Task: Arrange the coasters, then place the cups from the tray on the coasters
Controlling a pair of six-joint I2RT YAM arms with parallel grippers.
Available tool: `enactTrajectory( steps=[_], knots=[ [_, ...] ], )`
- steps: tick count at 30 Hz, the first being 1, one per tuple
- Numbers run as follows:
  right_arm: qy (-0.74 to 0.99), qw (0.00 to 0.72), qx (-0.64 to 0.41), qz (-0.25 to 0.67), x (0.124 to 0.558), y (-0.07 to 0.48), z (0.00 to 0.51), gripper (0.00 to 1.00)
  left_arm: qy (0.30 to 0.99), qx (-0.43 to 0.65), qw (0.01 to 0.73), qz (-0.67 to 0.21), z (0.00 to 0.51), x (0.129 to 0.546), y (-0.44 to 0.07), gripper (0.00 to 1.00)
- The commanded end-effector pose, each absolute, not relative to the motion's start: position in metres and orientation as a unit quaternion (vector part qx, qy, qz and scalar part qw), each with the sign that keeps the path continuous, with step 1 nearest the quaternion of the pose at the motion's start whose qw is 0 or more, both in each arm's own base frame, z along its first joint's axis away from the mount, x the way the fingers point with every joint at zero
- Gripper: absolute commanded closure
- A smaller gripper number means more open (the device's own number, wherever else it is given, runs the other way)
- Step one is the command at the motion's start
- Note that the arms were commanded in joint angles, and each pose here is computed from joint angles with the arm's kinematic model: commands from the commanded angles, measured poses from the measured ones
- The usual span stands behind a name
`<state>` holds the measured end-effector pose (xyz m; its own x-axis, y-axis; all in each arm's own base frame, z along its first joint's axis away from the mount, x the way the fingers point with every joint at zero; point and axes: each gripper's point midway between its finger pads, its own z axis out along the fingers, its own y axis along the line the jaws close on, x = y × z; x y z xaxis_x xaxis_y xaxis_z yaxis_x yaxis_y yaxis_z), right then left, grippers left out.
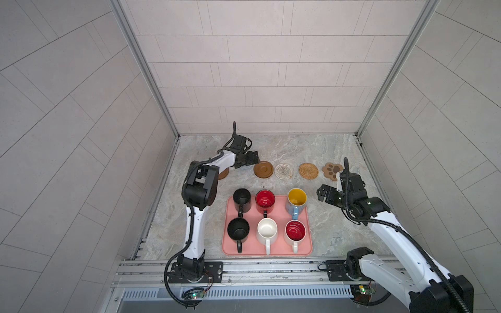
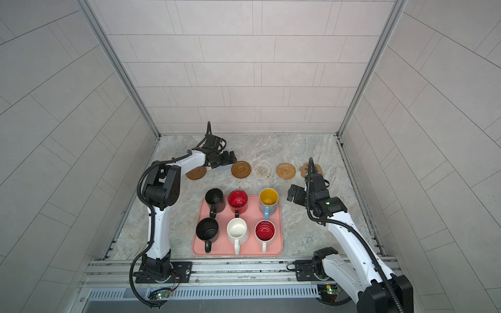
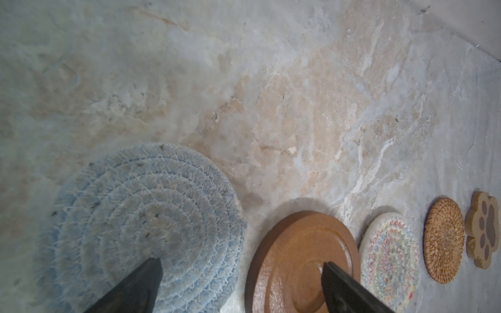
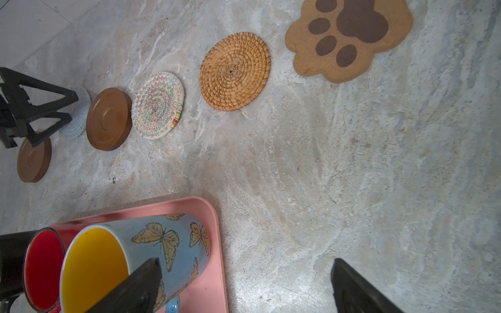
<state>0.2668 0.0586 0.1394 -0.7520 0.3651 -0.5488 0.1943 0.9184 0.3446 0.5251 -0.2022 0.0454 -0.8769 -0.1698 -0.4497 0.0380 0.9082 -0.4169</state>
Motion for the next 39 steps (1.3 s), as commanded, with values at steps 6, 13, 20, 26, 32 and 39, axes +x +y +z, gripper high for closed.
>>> enactTrajectory(
  steps=[6, 13, 20, 26, 32, 39],
  knots=[
    [0.925, 0.325, 0.150, 0.123, 0.265, 0.063, 0.146, 0.01, 0.962, -0.058, 0.203, -0.171, -0.003, 0.534, -0.193, 0.00],
    [0.926, 0.327, 0.145, 0.120, 0.265, 0.063, 0.149, 0.00, 0.963, -0.063, 0.199, -0.168, -0.012, 0.546, -0.195, 0.00],
    [0.926, 0.327, 0.144, 0.119, 0.263, 0.063, 0.152, 0.01, 0.964, -0.058, 0.205, -0.162, -0.012, 0.552, -0.192, 0.00],
    [0.927, 0.326, 0.145, 0.117, 0.262, 0.062, 0.152, 0.00, 0.968, -0.076, 0.206, -0.123, -0.011, 0.550, -0.177, 0.00],
    [0.927, 0.326, 0.145, 0.116, 0.260, 0.061, 0.152, 0.00, 0.970, -0.092, 0.205, -0.097, -0.012, 0.546, -0.163, 0.00],
    [0.926, 0.328, 0.149, 0.116, 0.257, 0.060, 0.150, 0.01, 0.966, -0.089, 0.207, -0.125, -0.012, 0.550, -0.173, 0.00]
  ],
)
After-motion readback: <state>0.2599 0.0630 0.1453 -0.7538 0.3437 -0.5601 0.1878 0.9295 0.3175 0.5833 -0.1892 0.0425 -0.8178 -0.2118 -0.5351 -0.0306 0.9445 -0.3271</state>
